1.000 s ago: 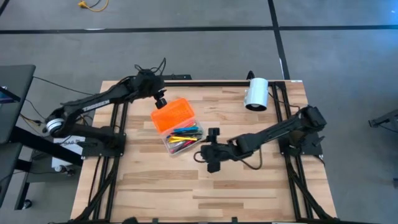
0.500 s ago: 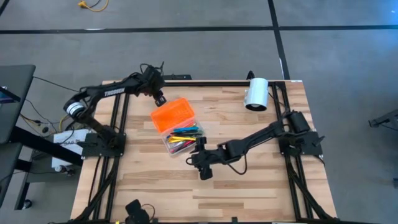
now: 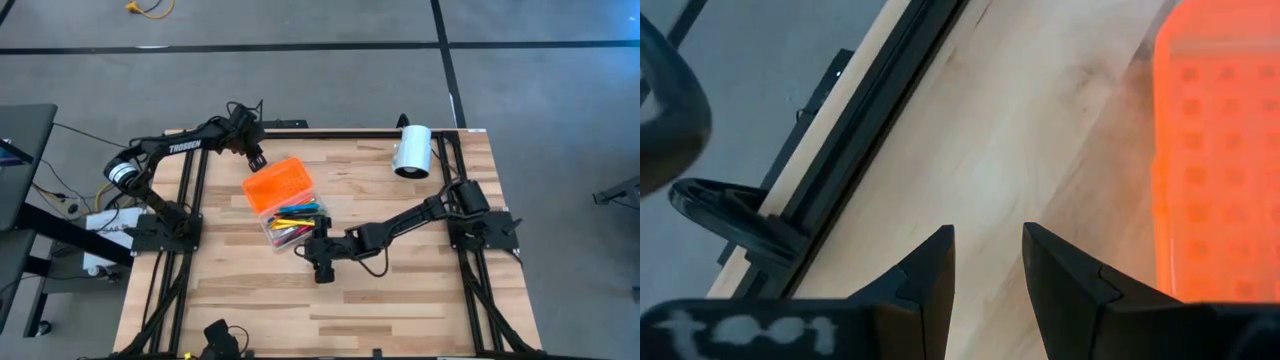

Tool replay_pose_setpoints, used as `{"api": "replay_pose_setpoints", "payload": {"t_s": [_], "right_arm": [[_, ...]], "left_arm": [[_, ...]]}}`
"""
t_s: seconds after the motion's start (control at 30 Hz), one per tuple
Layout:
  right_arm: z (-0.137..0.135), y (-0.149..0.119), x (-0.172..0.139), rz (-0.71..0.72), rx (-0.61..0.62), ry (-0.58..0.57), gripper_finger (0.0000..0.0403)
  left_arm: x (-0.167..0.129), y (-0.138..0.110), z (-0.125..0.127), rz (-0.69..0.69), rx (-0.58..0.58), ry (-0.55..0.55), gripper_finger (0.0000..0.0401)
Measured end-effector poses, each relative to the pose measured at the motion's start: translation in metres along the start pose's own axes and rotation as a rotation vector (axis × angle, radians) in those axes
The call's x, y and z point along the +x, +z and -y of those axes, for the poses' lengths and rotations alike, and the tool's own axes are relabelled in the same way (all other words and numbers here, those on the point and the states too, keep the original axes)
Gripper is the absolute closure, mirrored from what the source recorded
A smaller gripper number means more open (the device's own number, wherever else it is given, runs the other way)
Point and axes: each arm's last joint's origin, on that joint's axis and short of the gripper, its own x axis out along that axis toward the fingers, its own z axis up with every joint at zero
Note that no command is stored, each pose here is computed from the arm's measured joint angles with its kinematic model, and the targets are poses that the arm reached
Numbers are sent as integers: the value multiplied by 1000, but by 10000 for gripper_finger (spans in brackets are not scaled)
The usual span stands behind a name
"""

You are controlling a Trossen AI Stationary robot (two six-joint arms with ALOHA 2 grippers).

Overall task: Pick & place school supplies into a supply box
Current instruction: Close the supply box

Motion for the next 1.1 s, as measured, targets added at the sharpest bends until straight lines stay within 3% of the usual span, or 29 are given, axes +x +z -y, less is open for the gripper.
{"api": "replay_pose_setpoints", "payload": {"t_s": [0.37, 0.5, 0.73, 1.1], "right_arm": [[6, -11, 5, -84, 213, -16, 182], [6, -11, 5, -90, 307, -20, 182], [6, -12, 5, -101, 334, -31, 182], [14, -26, 15, -191, 465, -77, 182]], "left_arm": [[1, 0, 0, -4, 0, -2, 292], [18, -6, 1, -61, 3, -21, 292], [52, -18, 7, -169, 34, -68, 292], [47, -17, 8, -148, 45, -101, 292]]}}
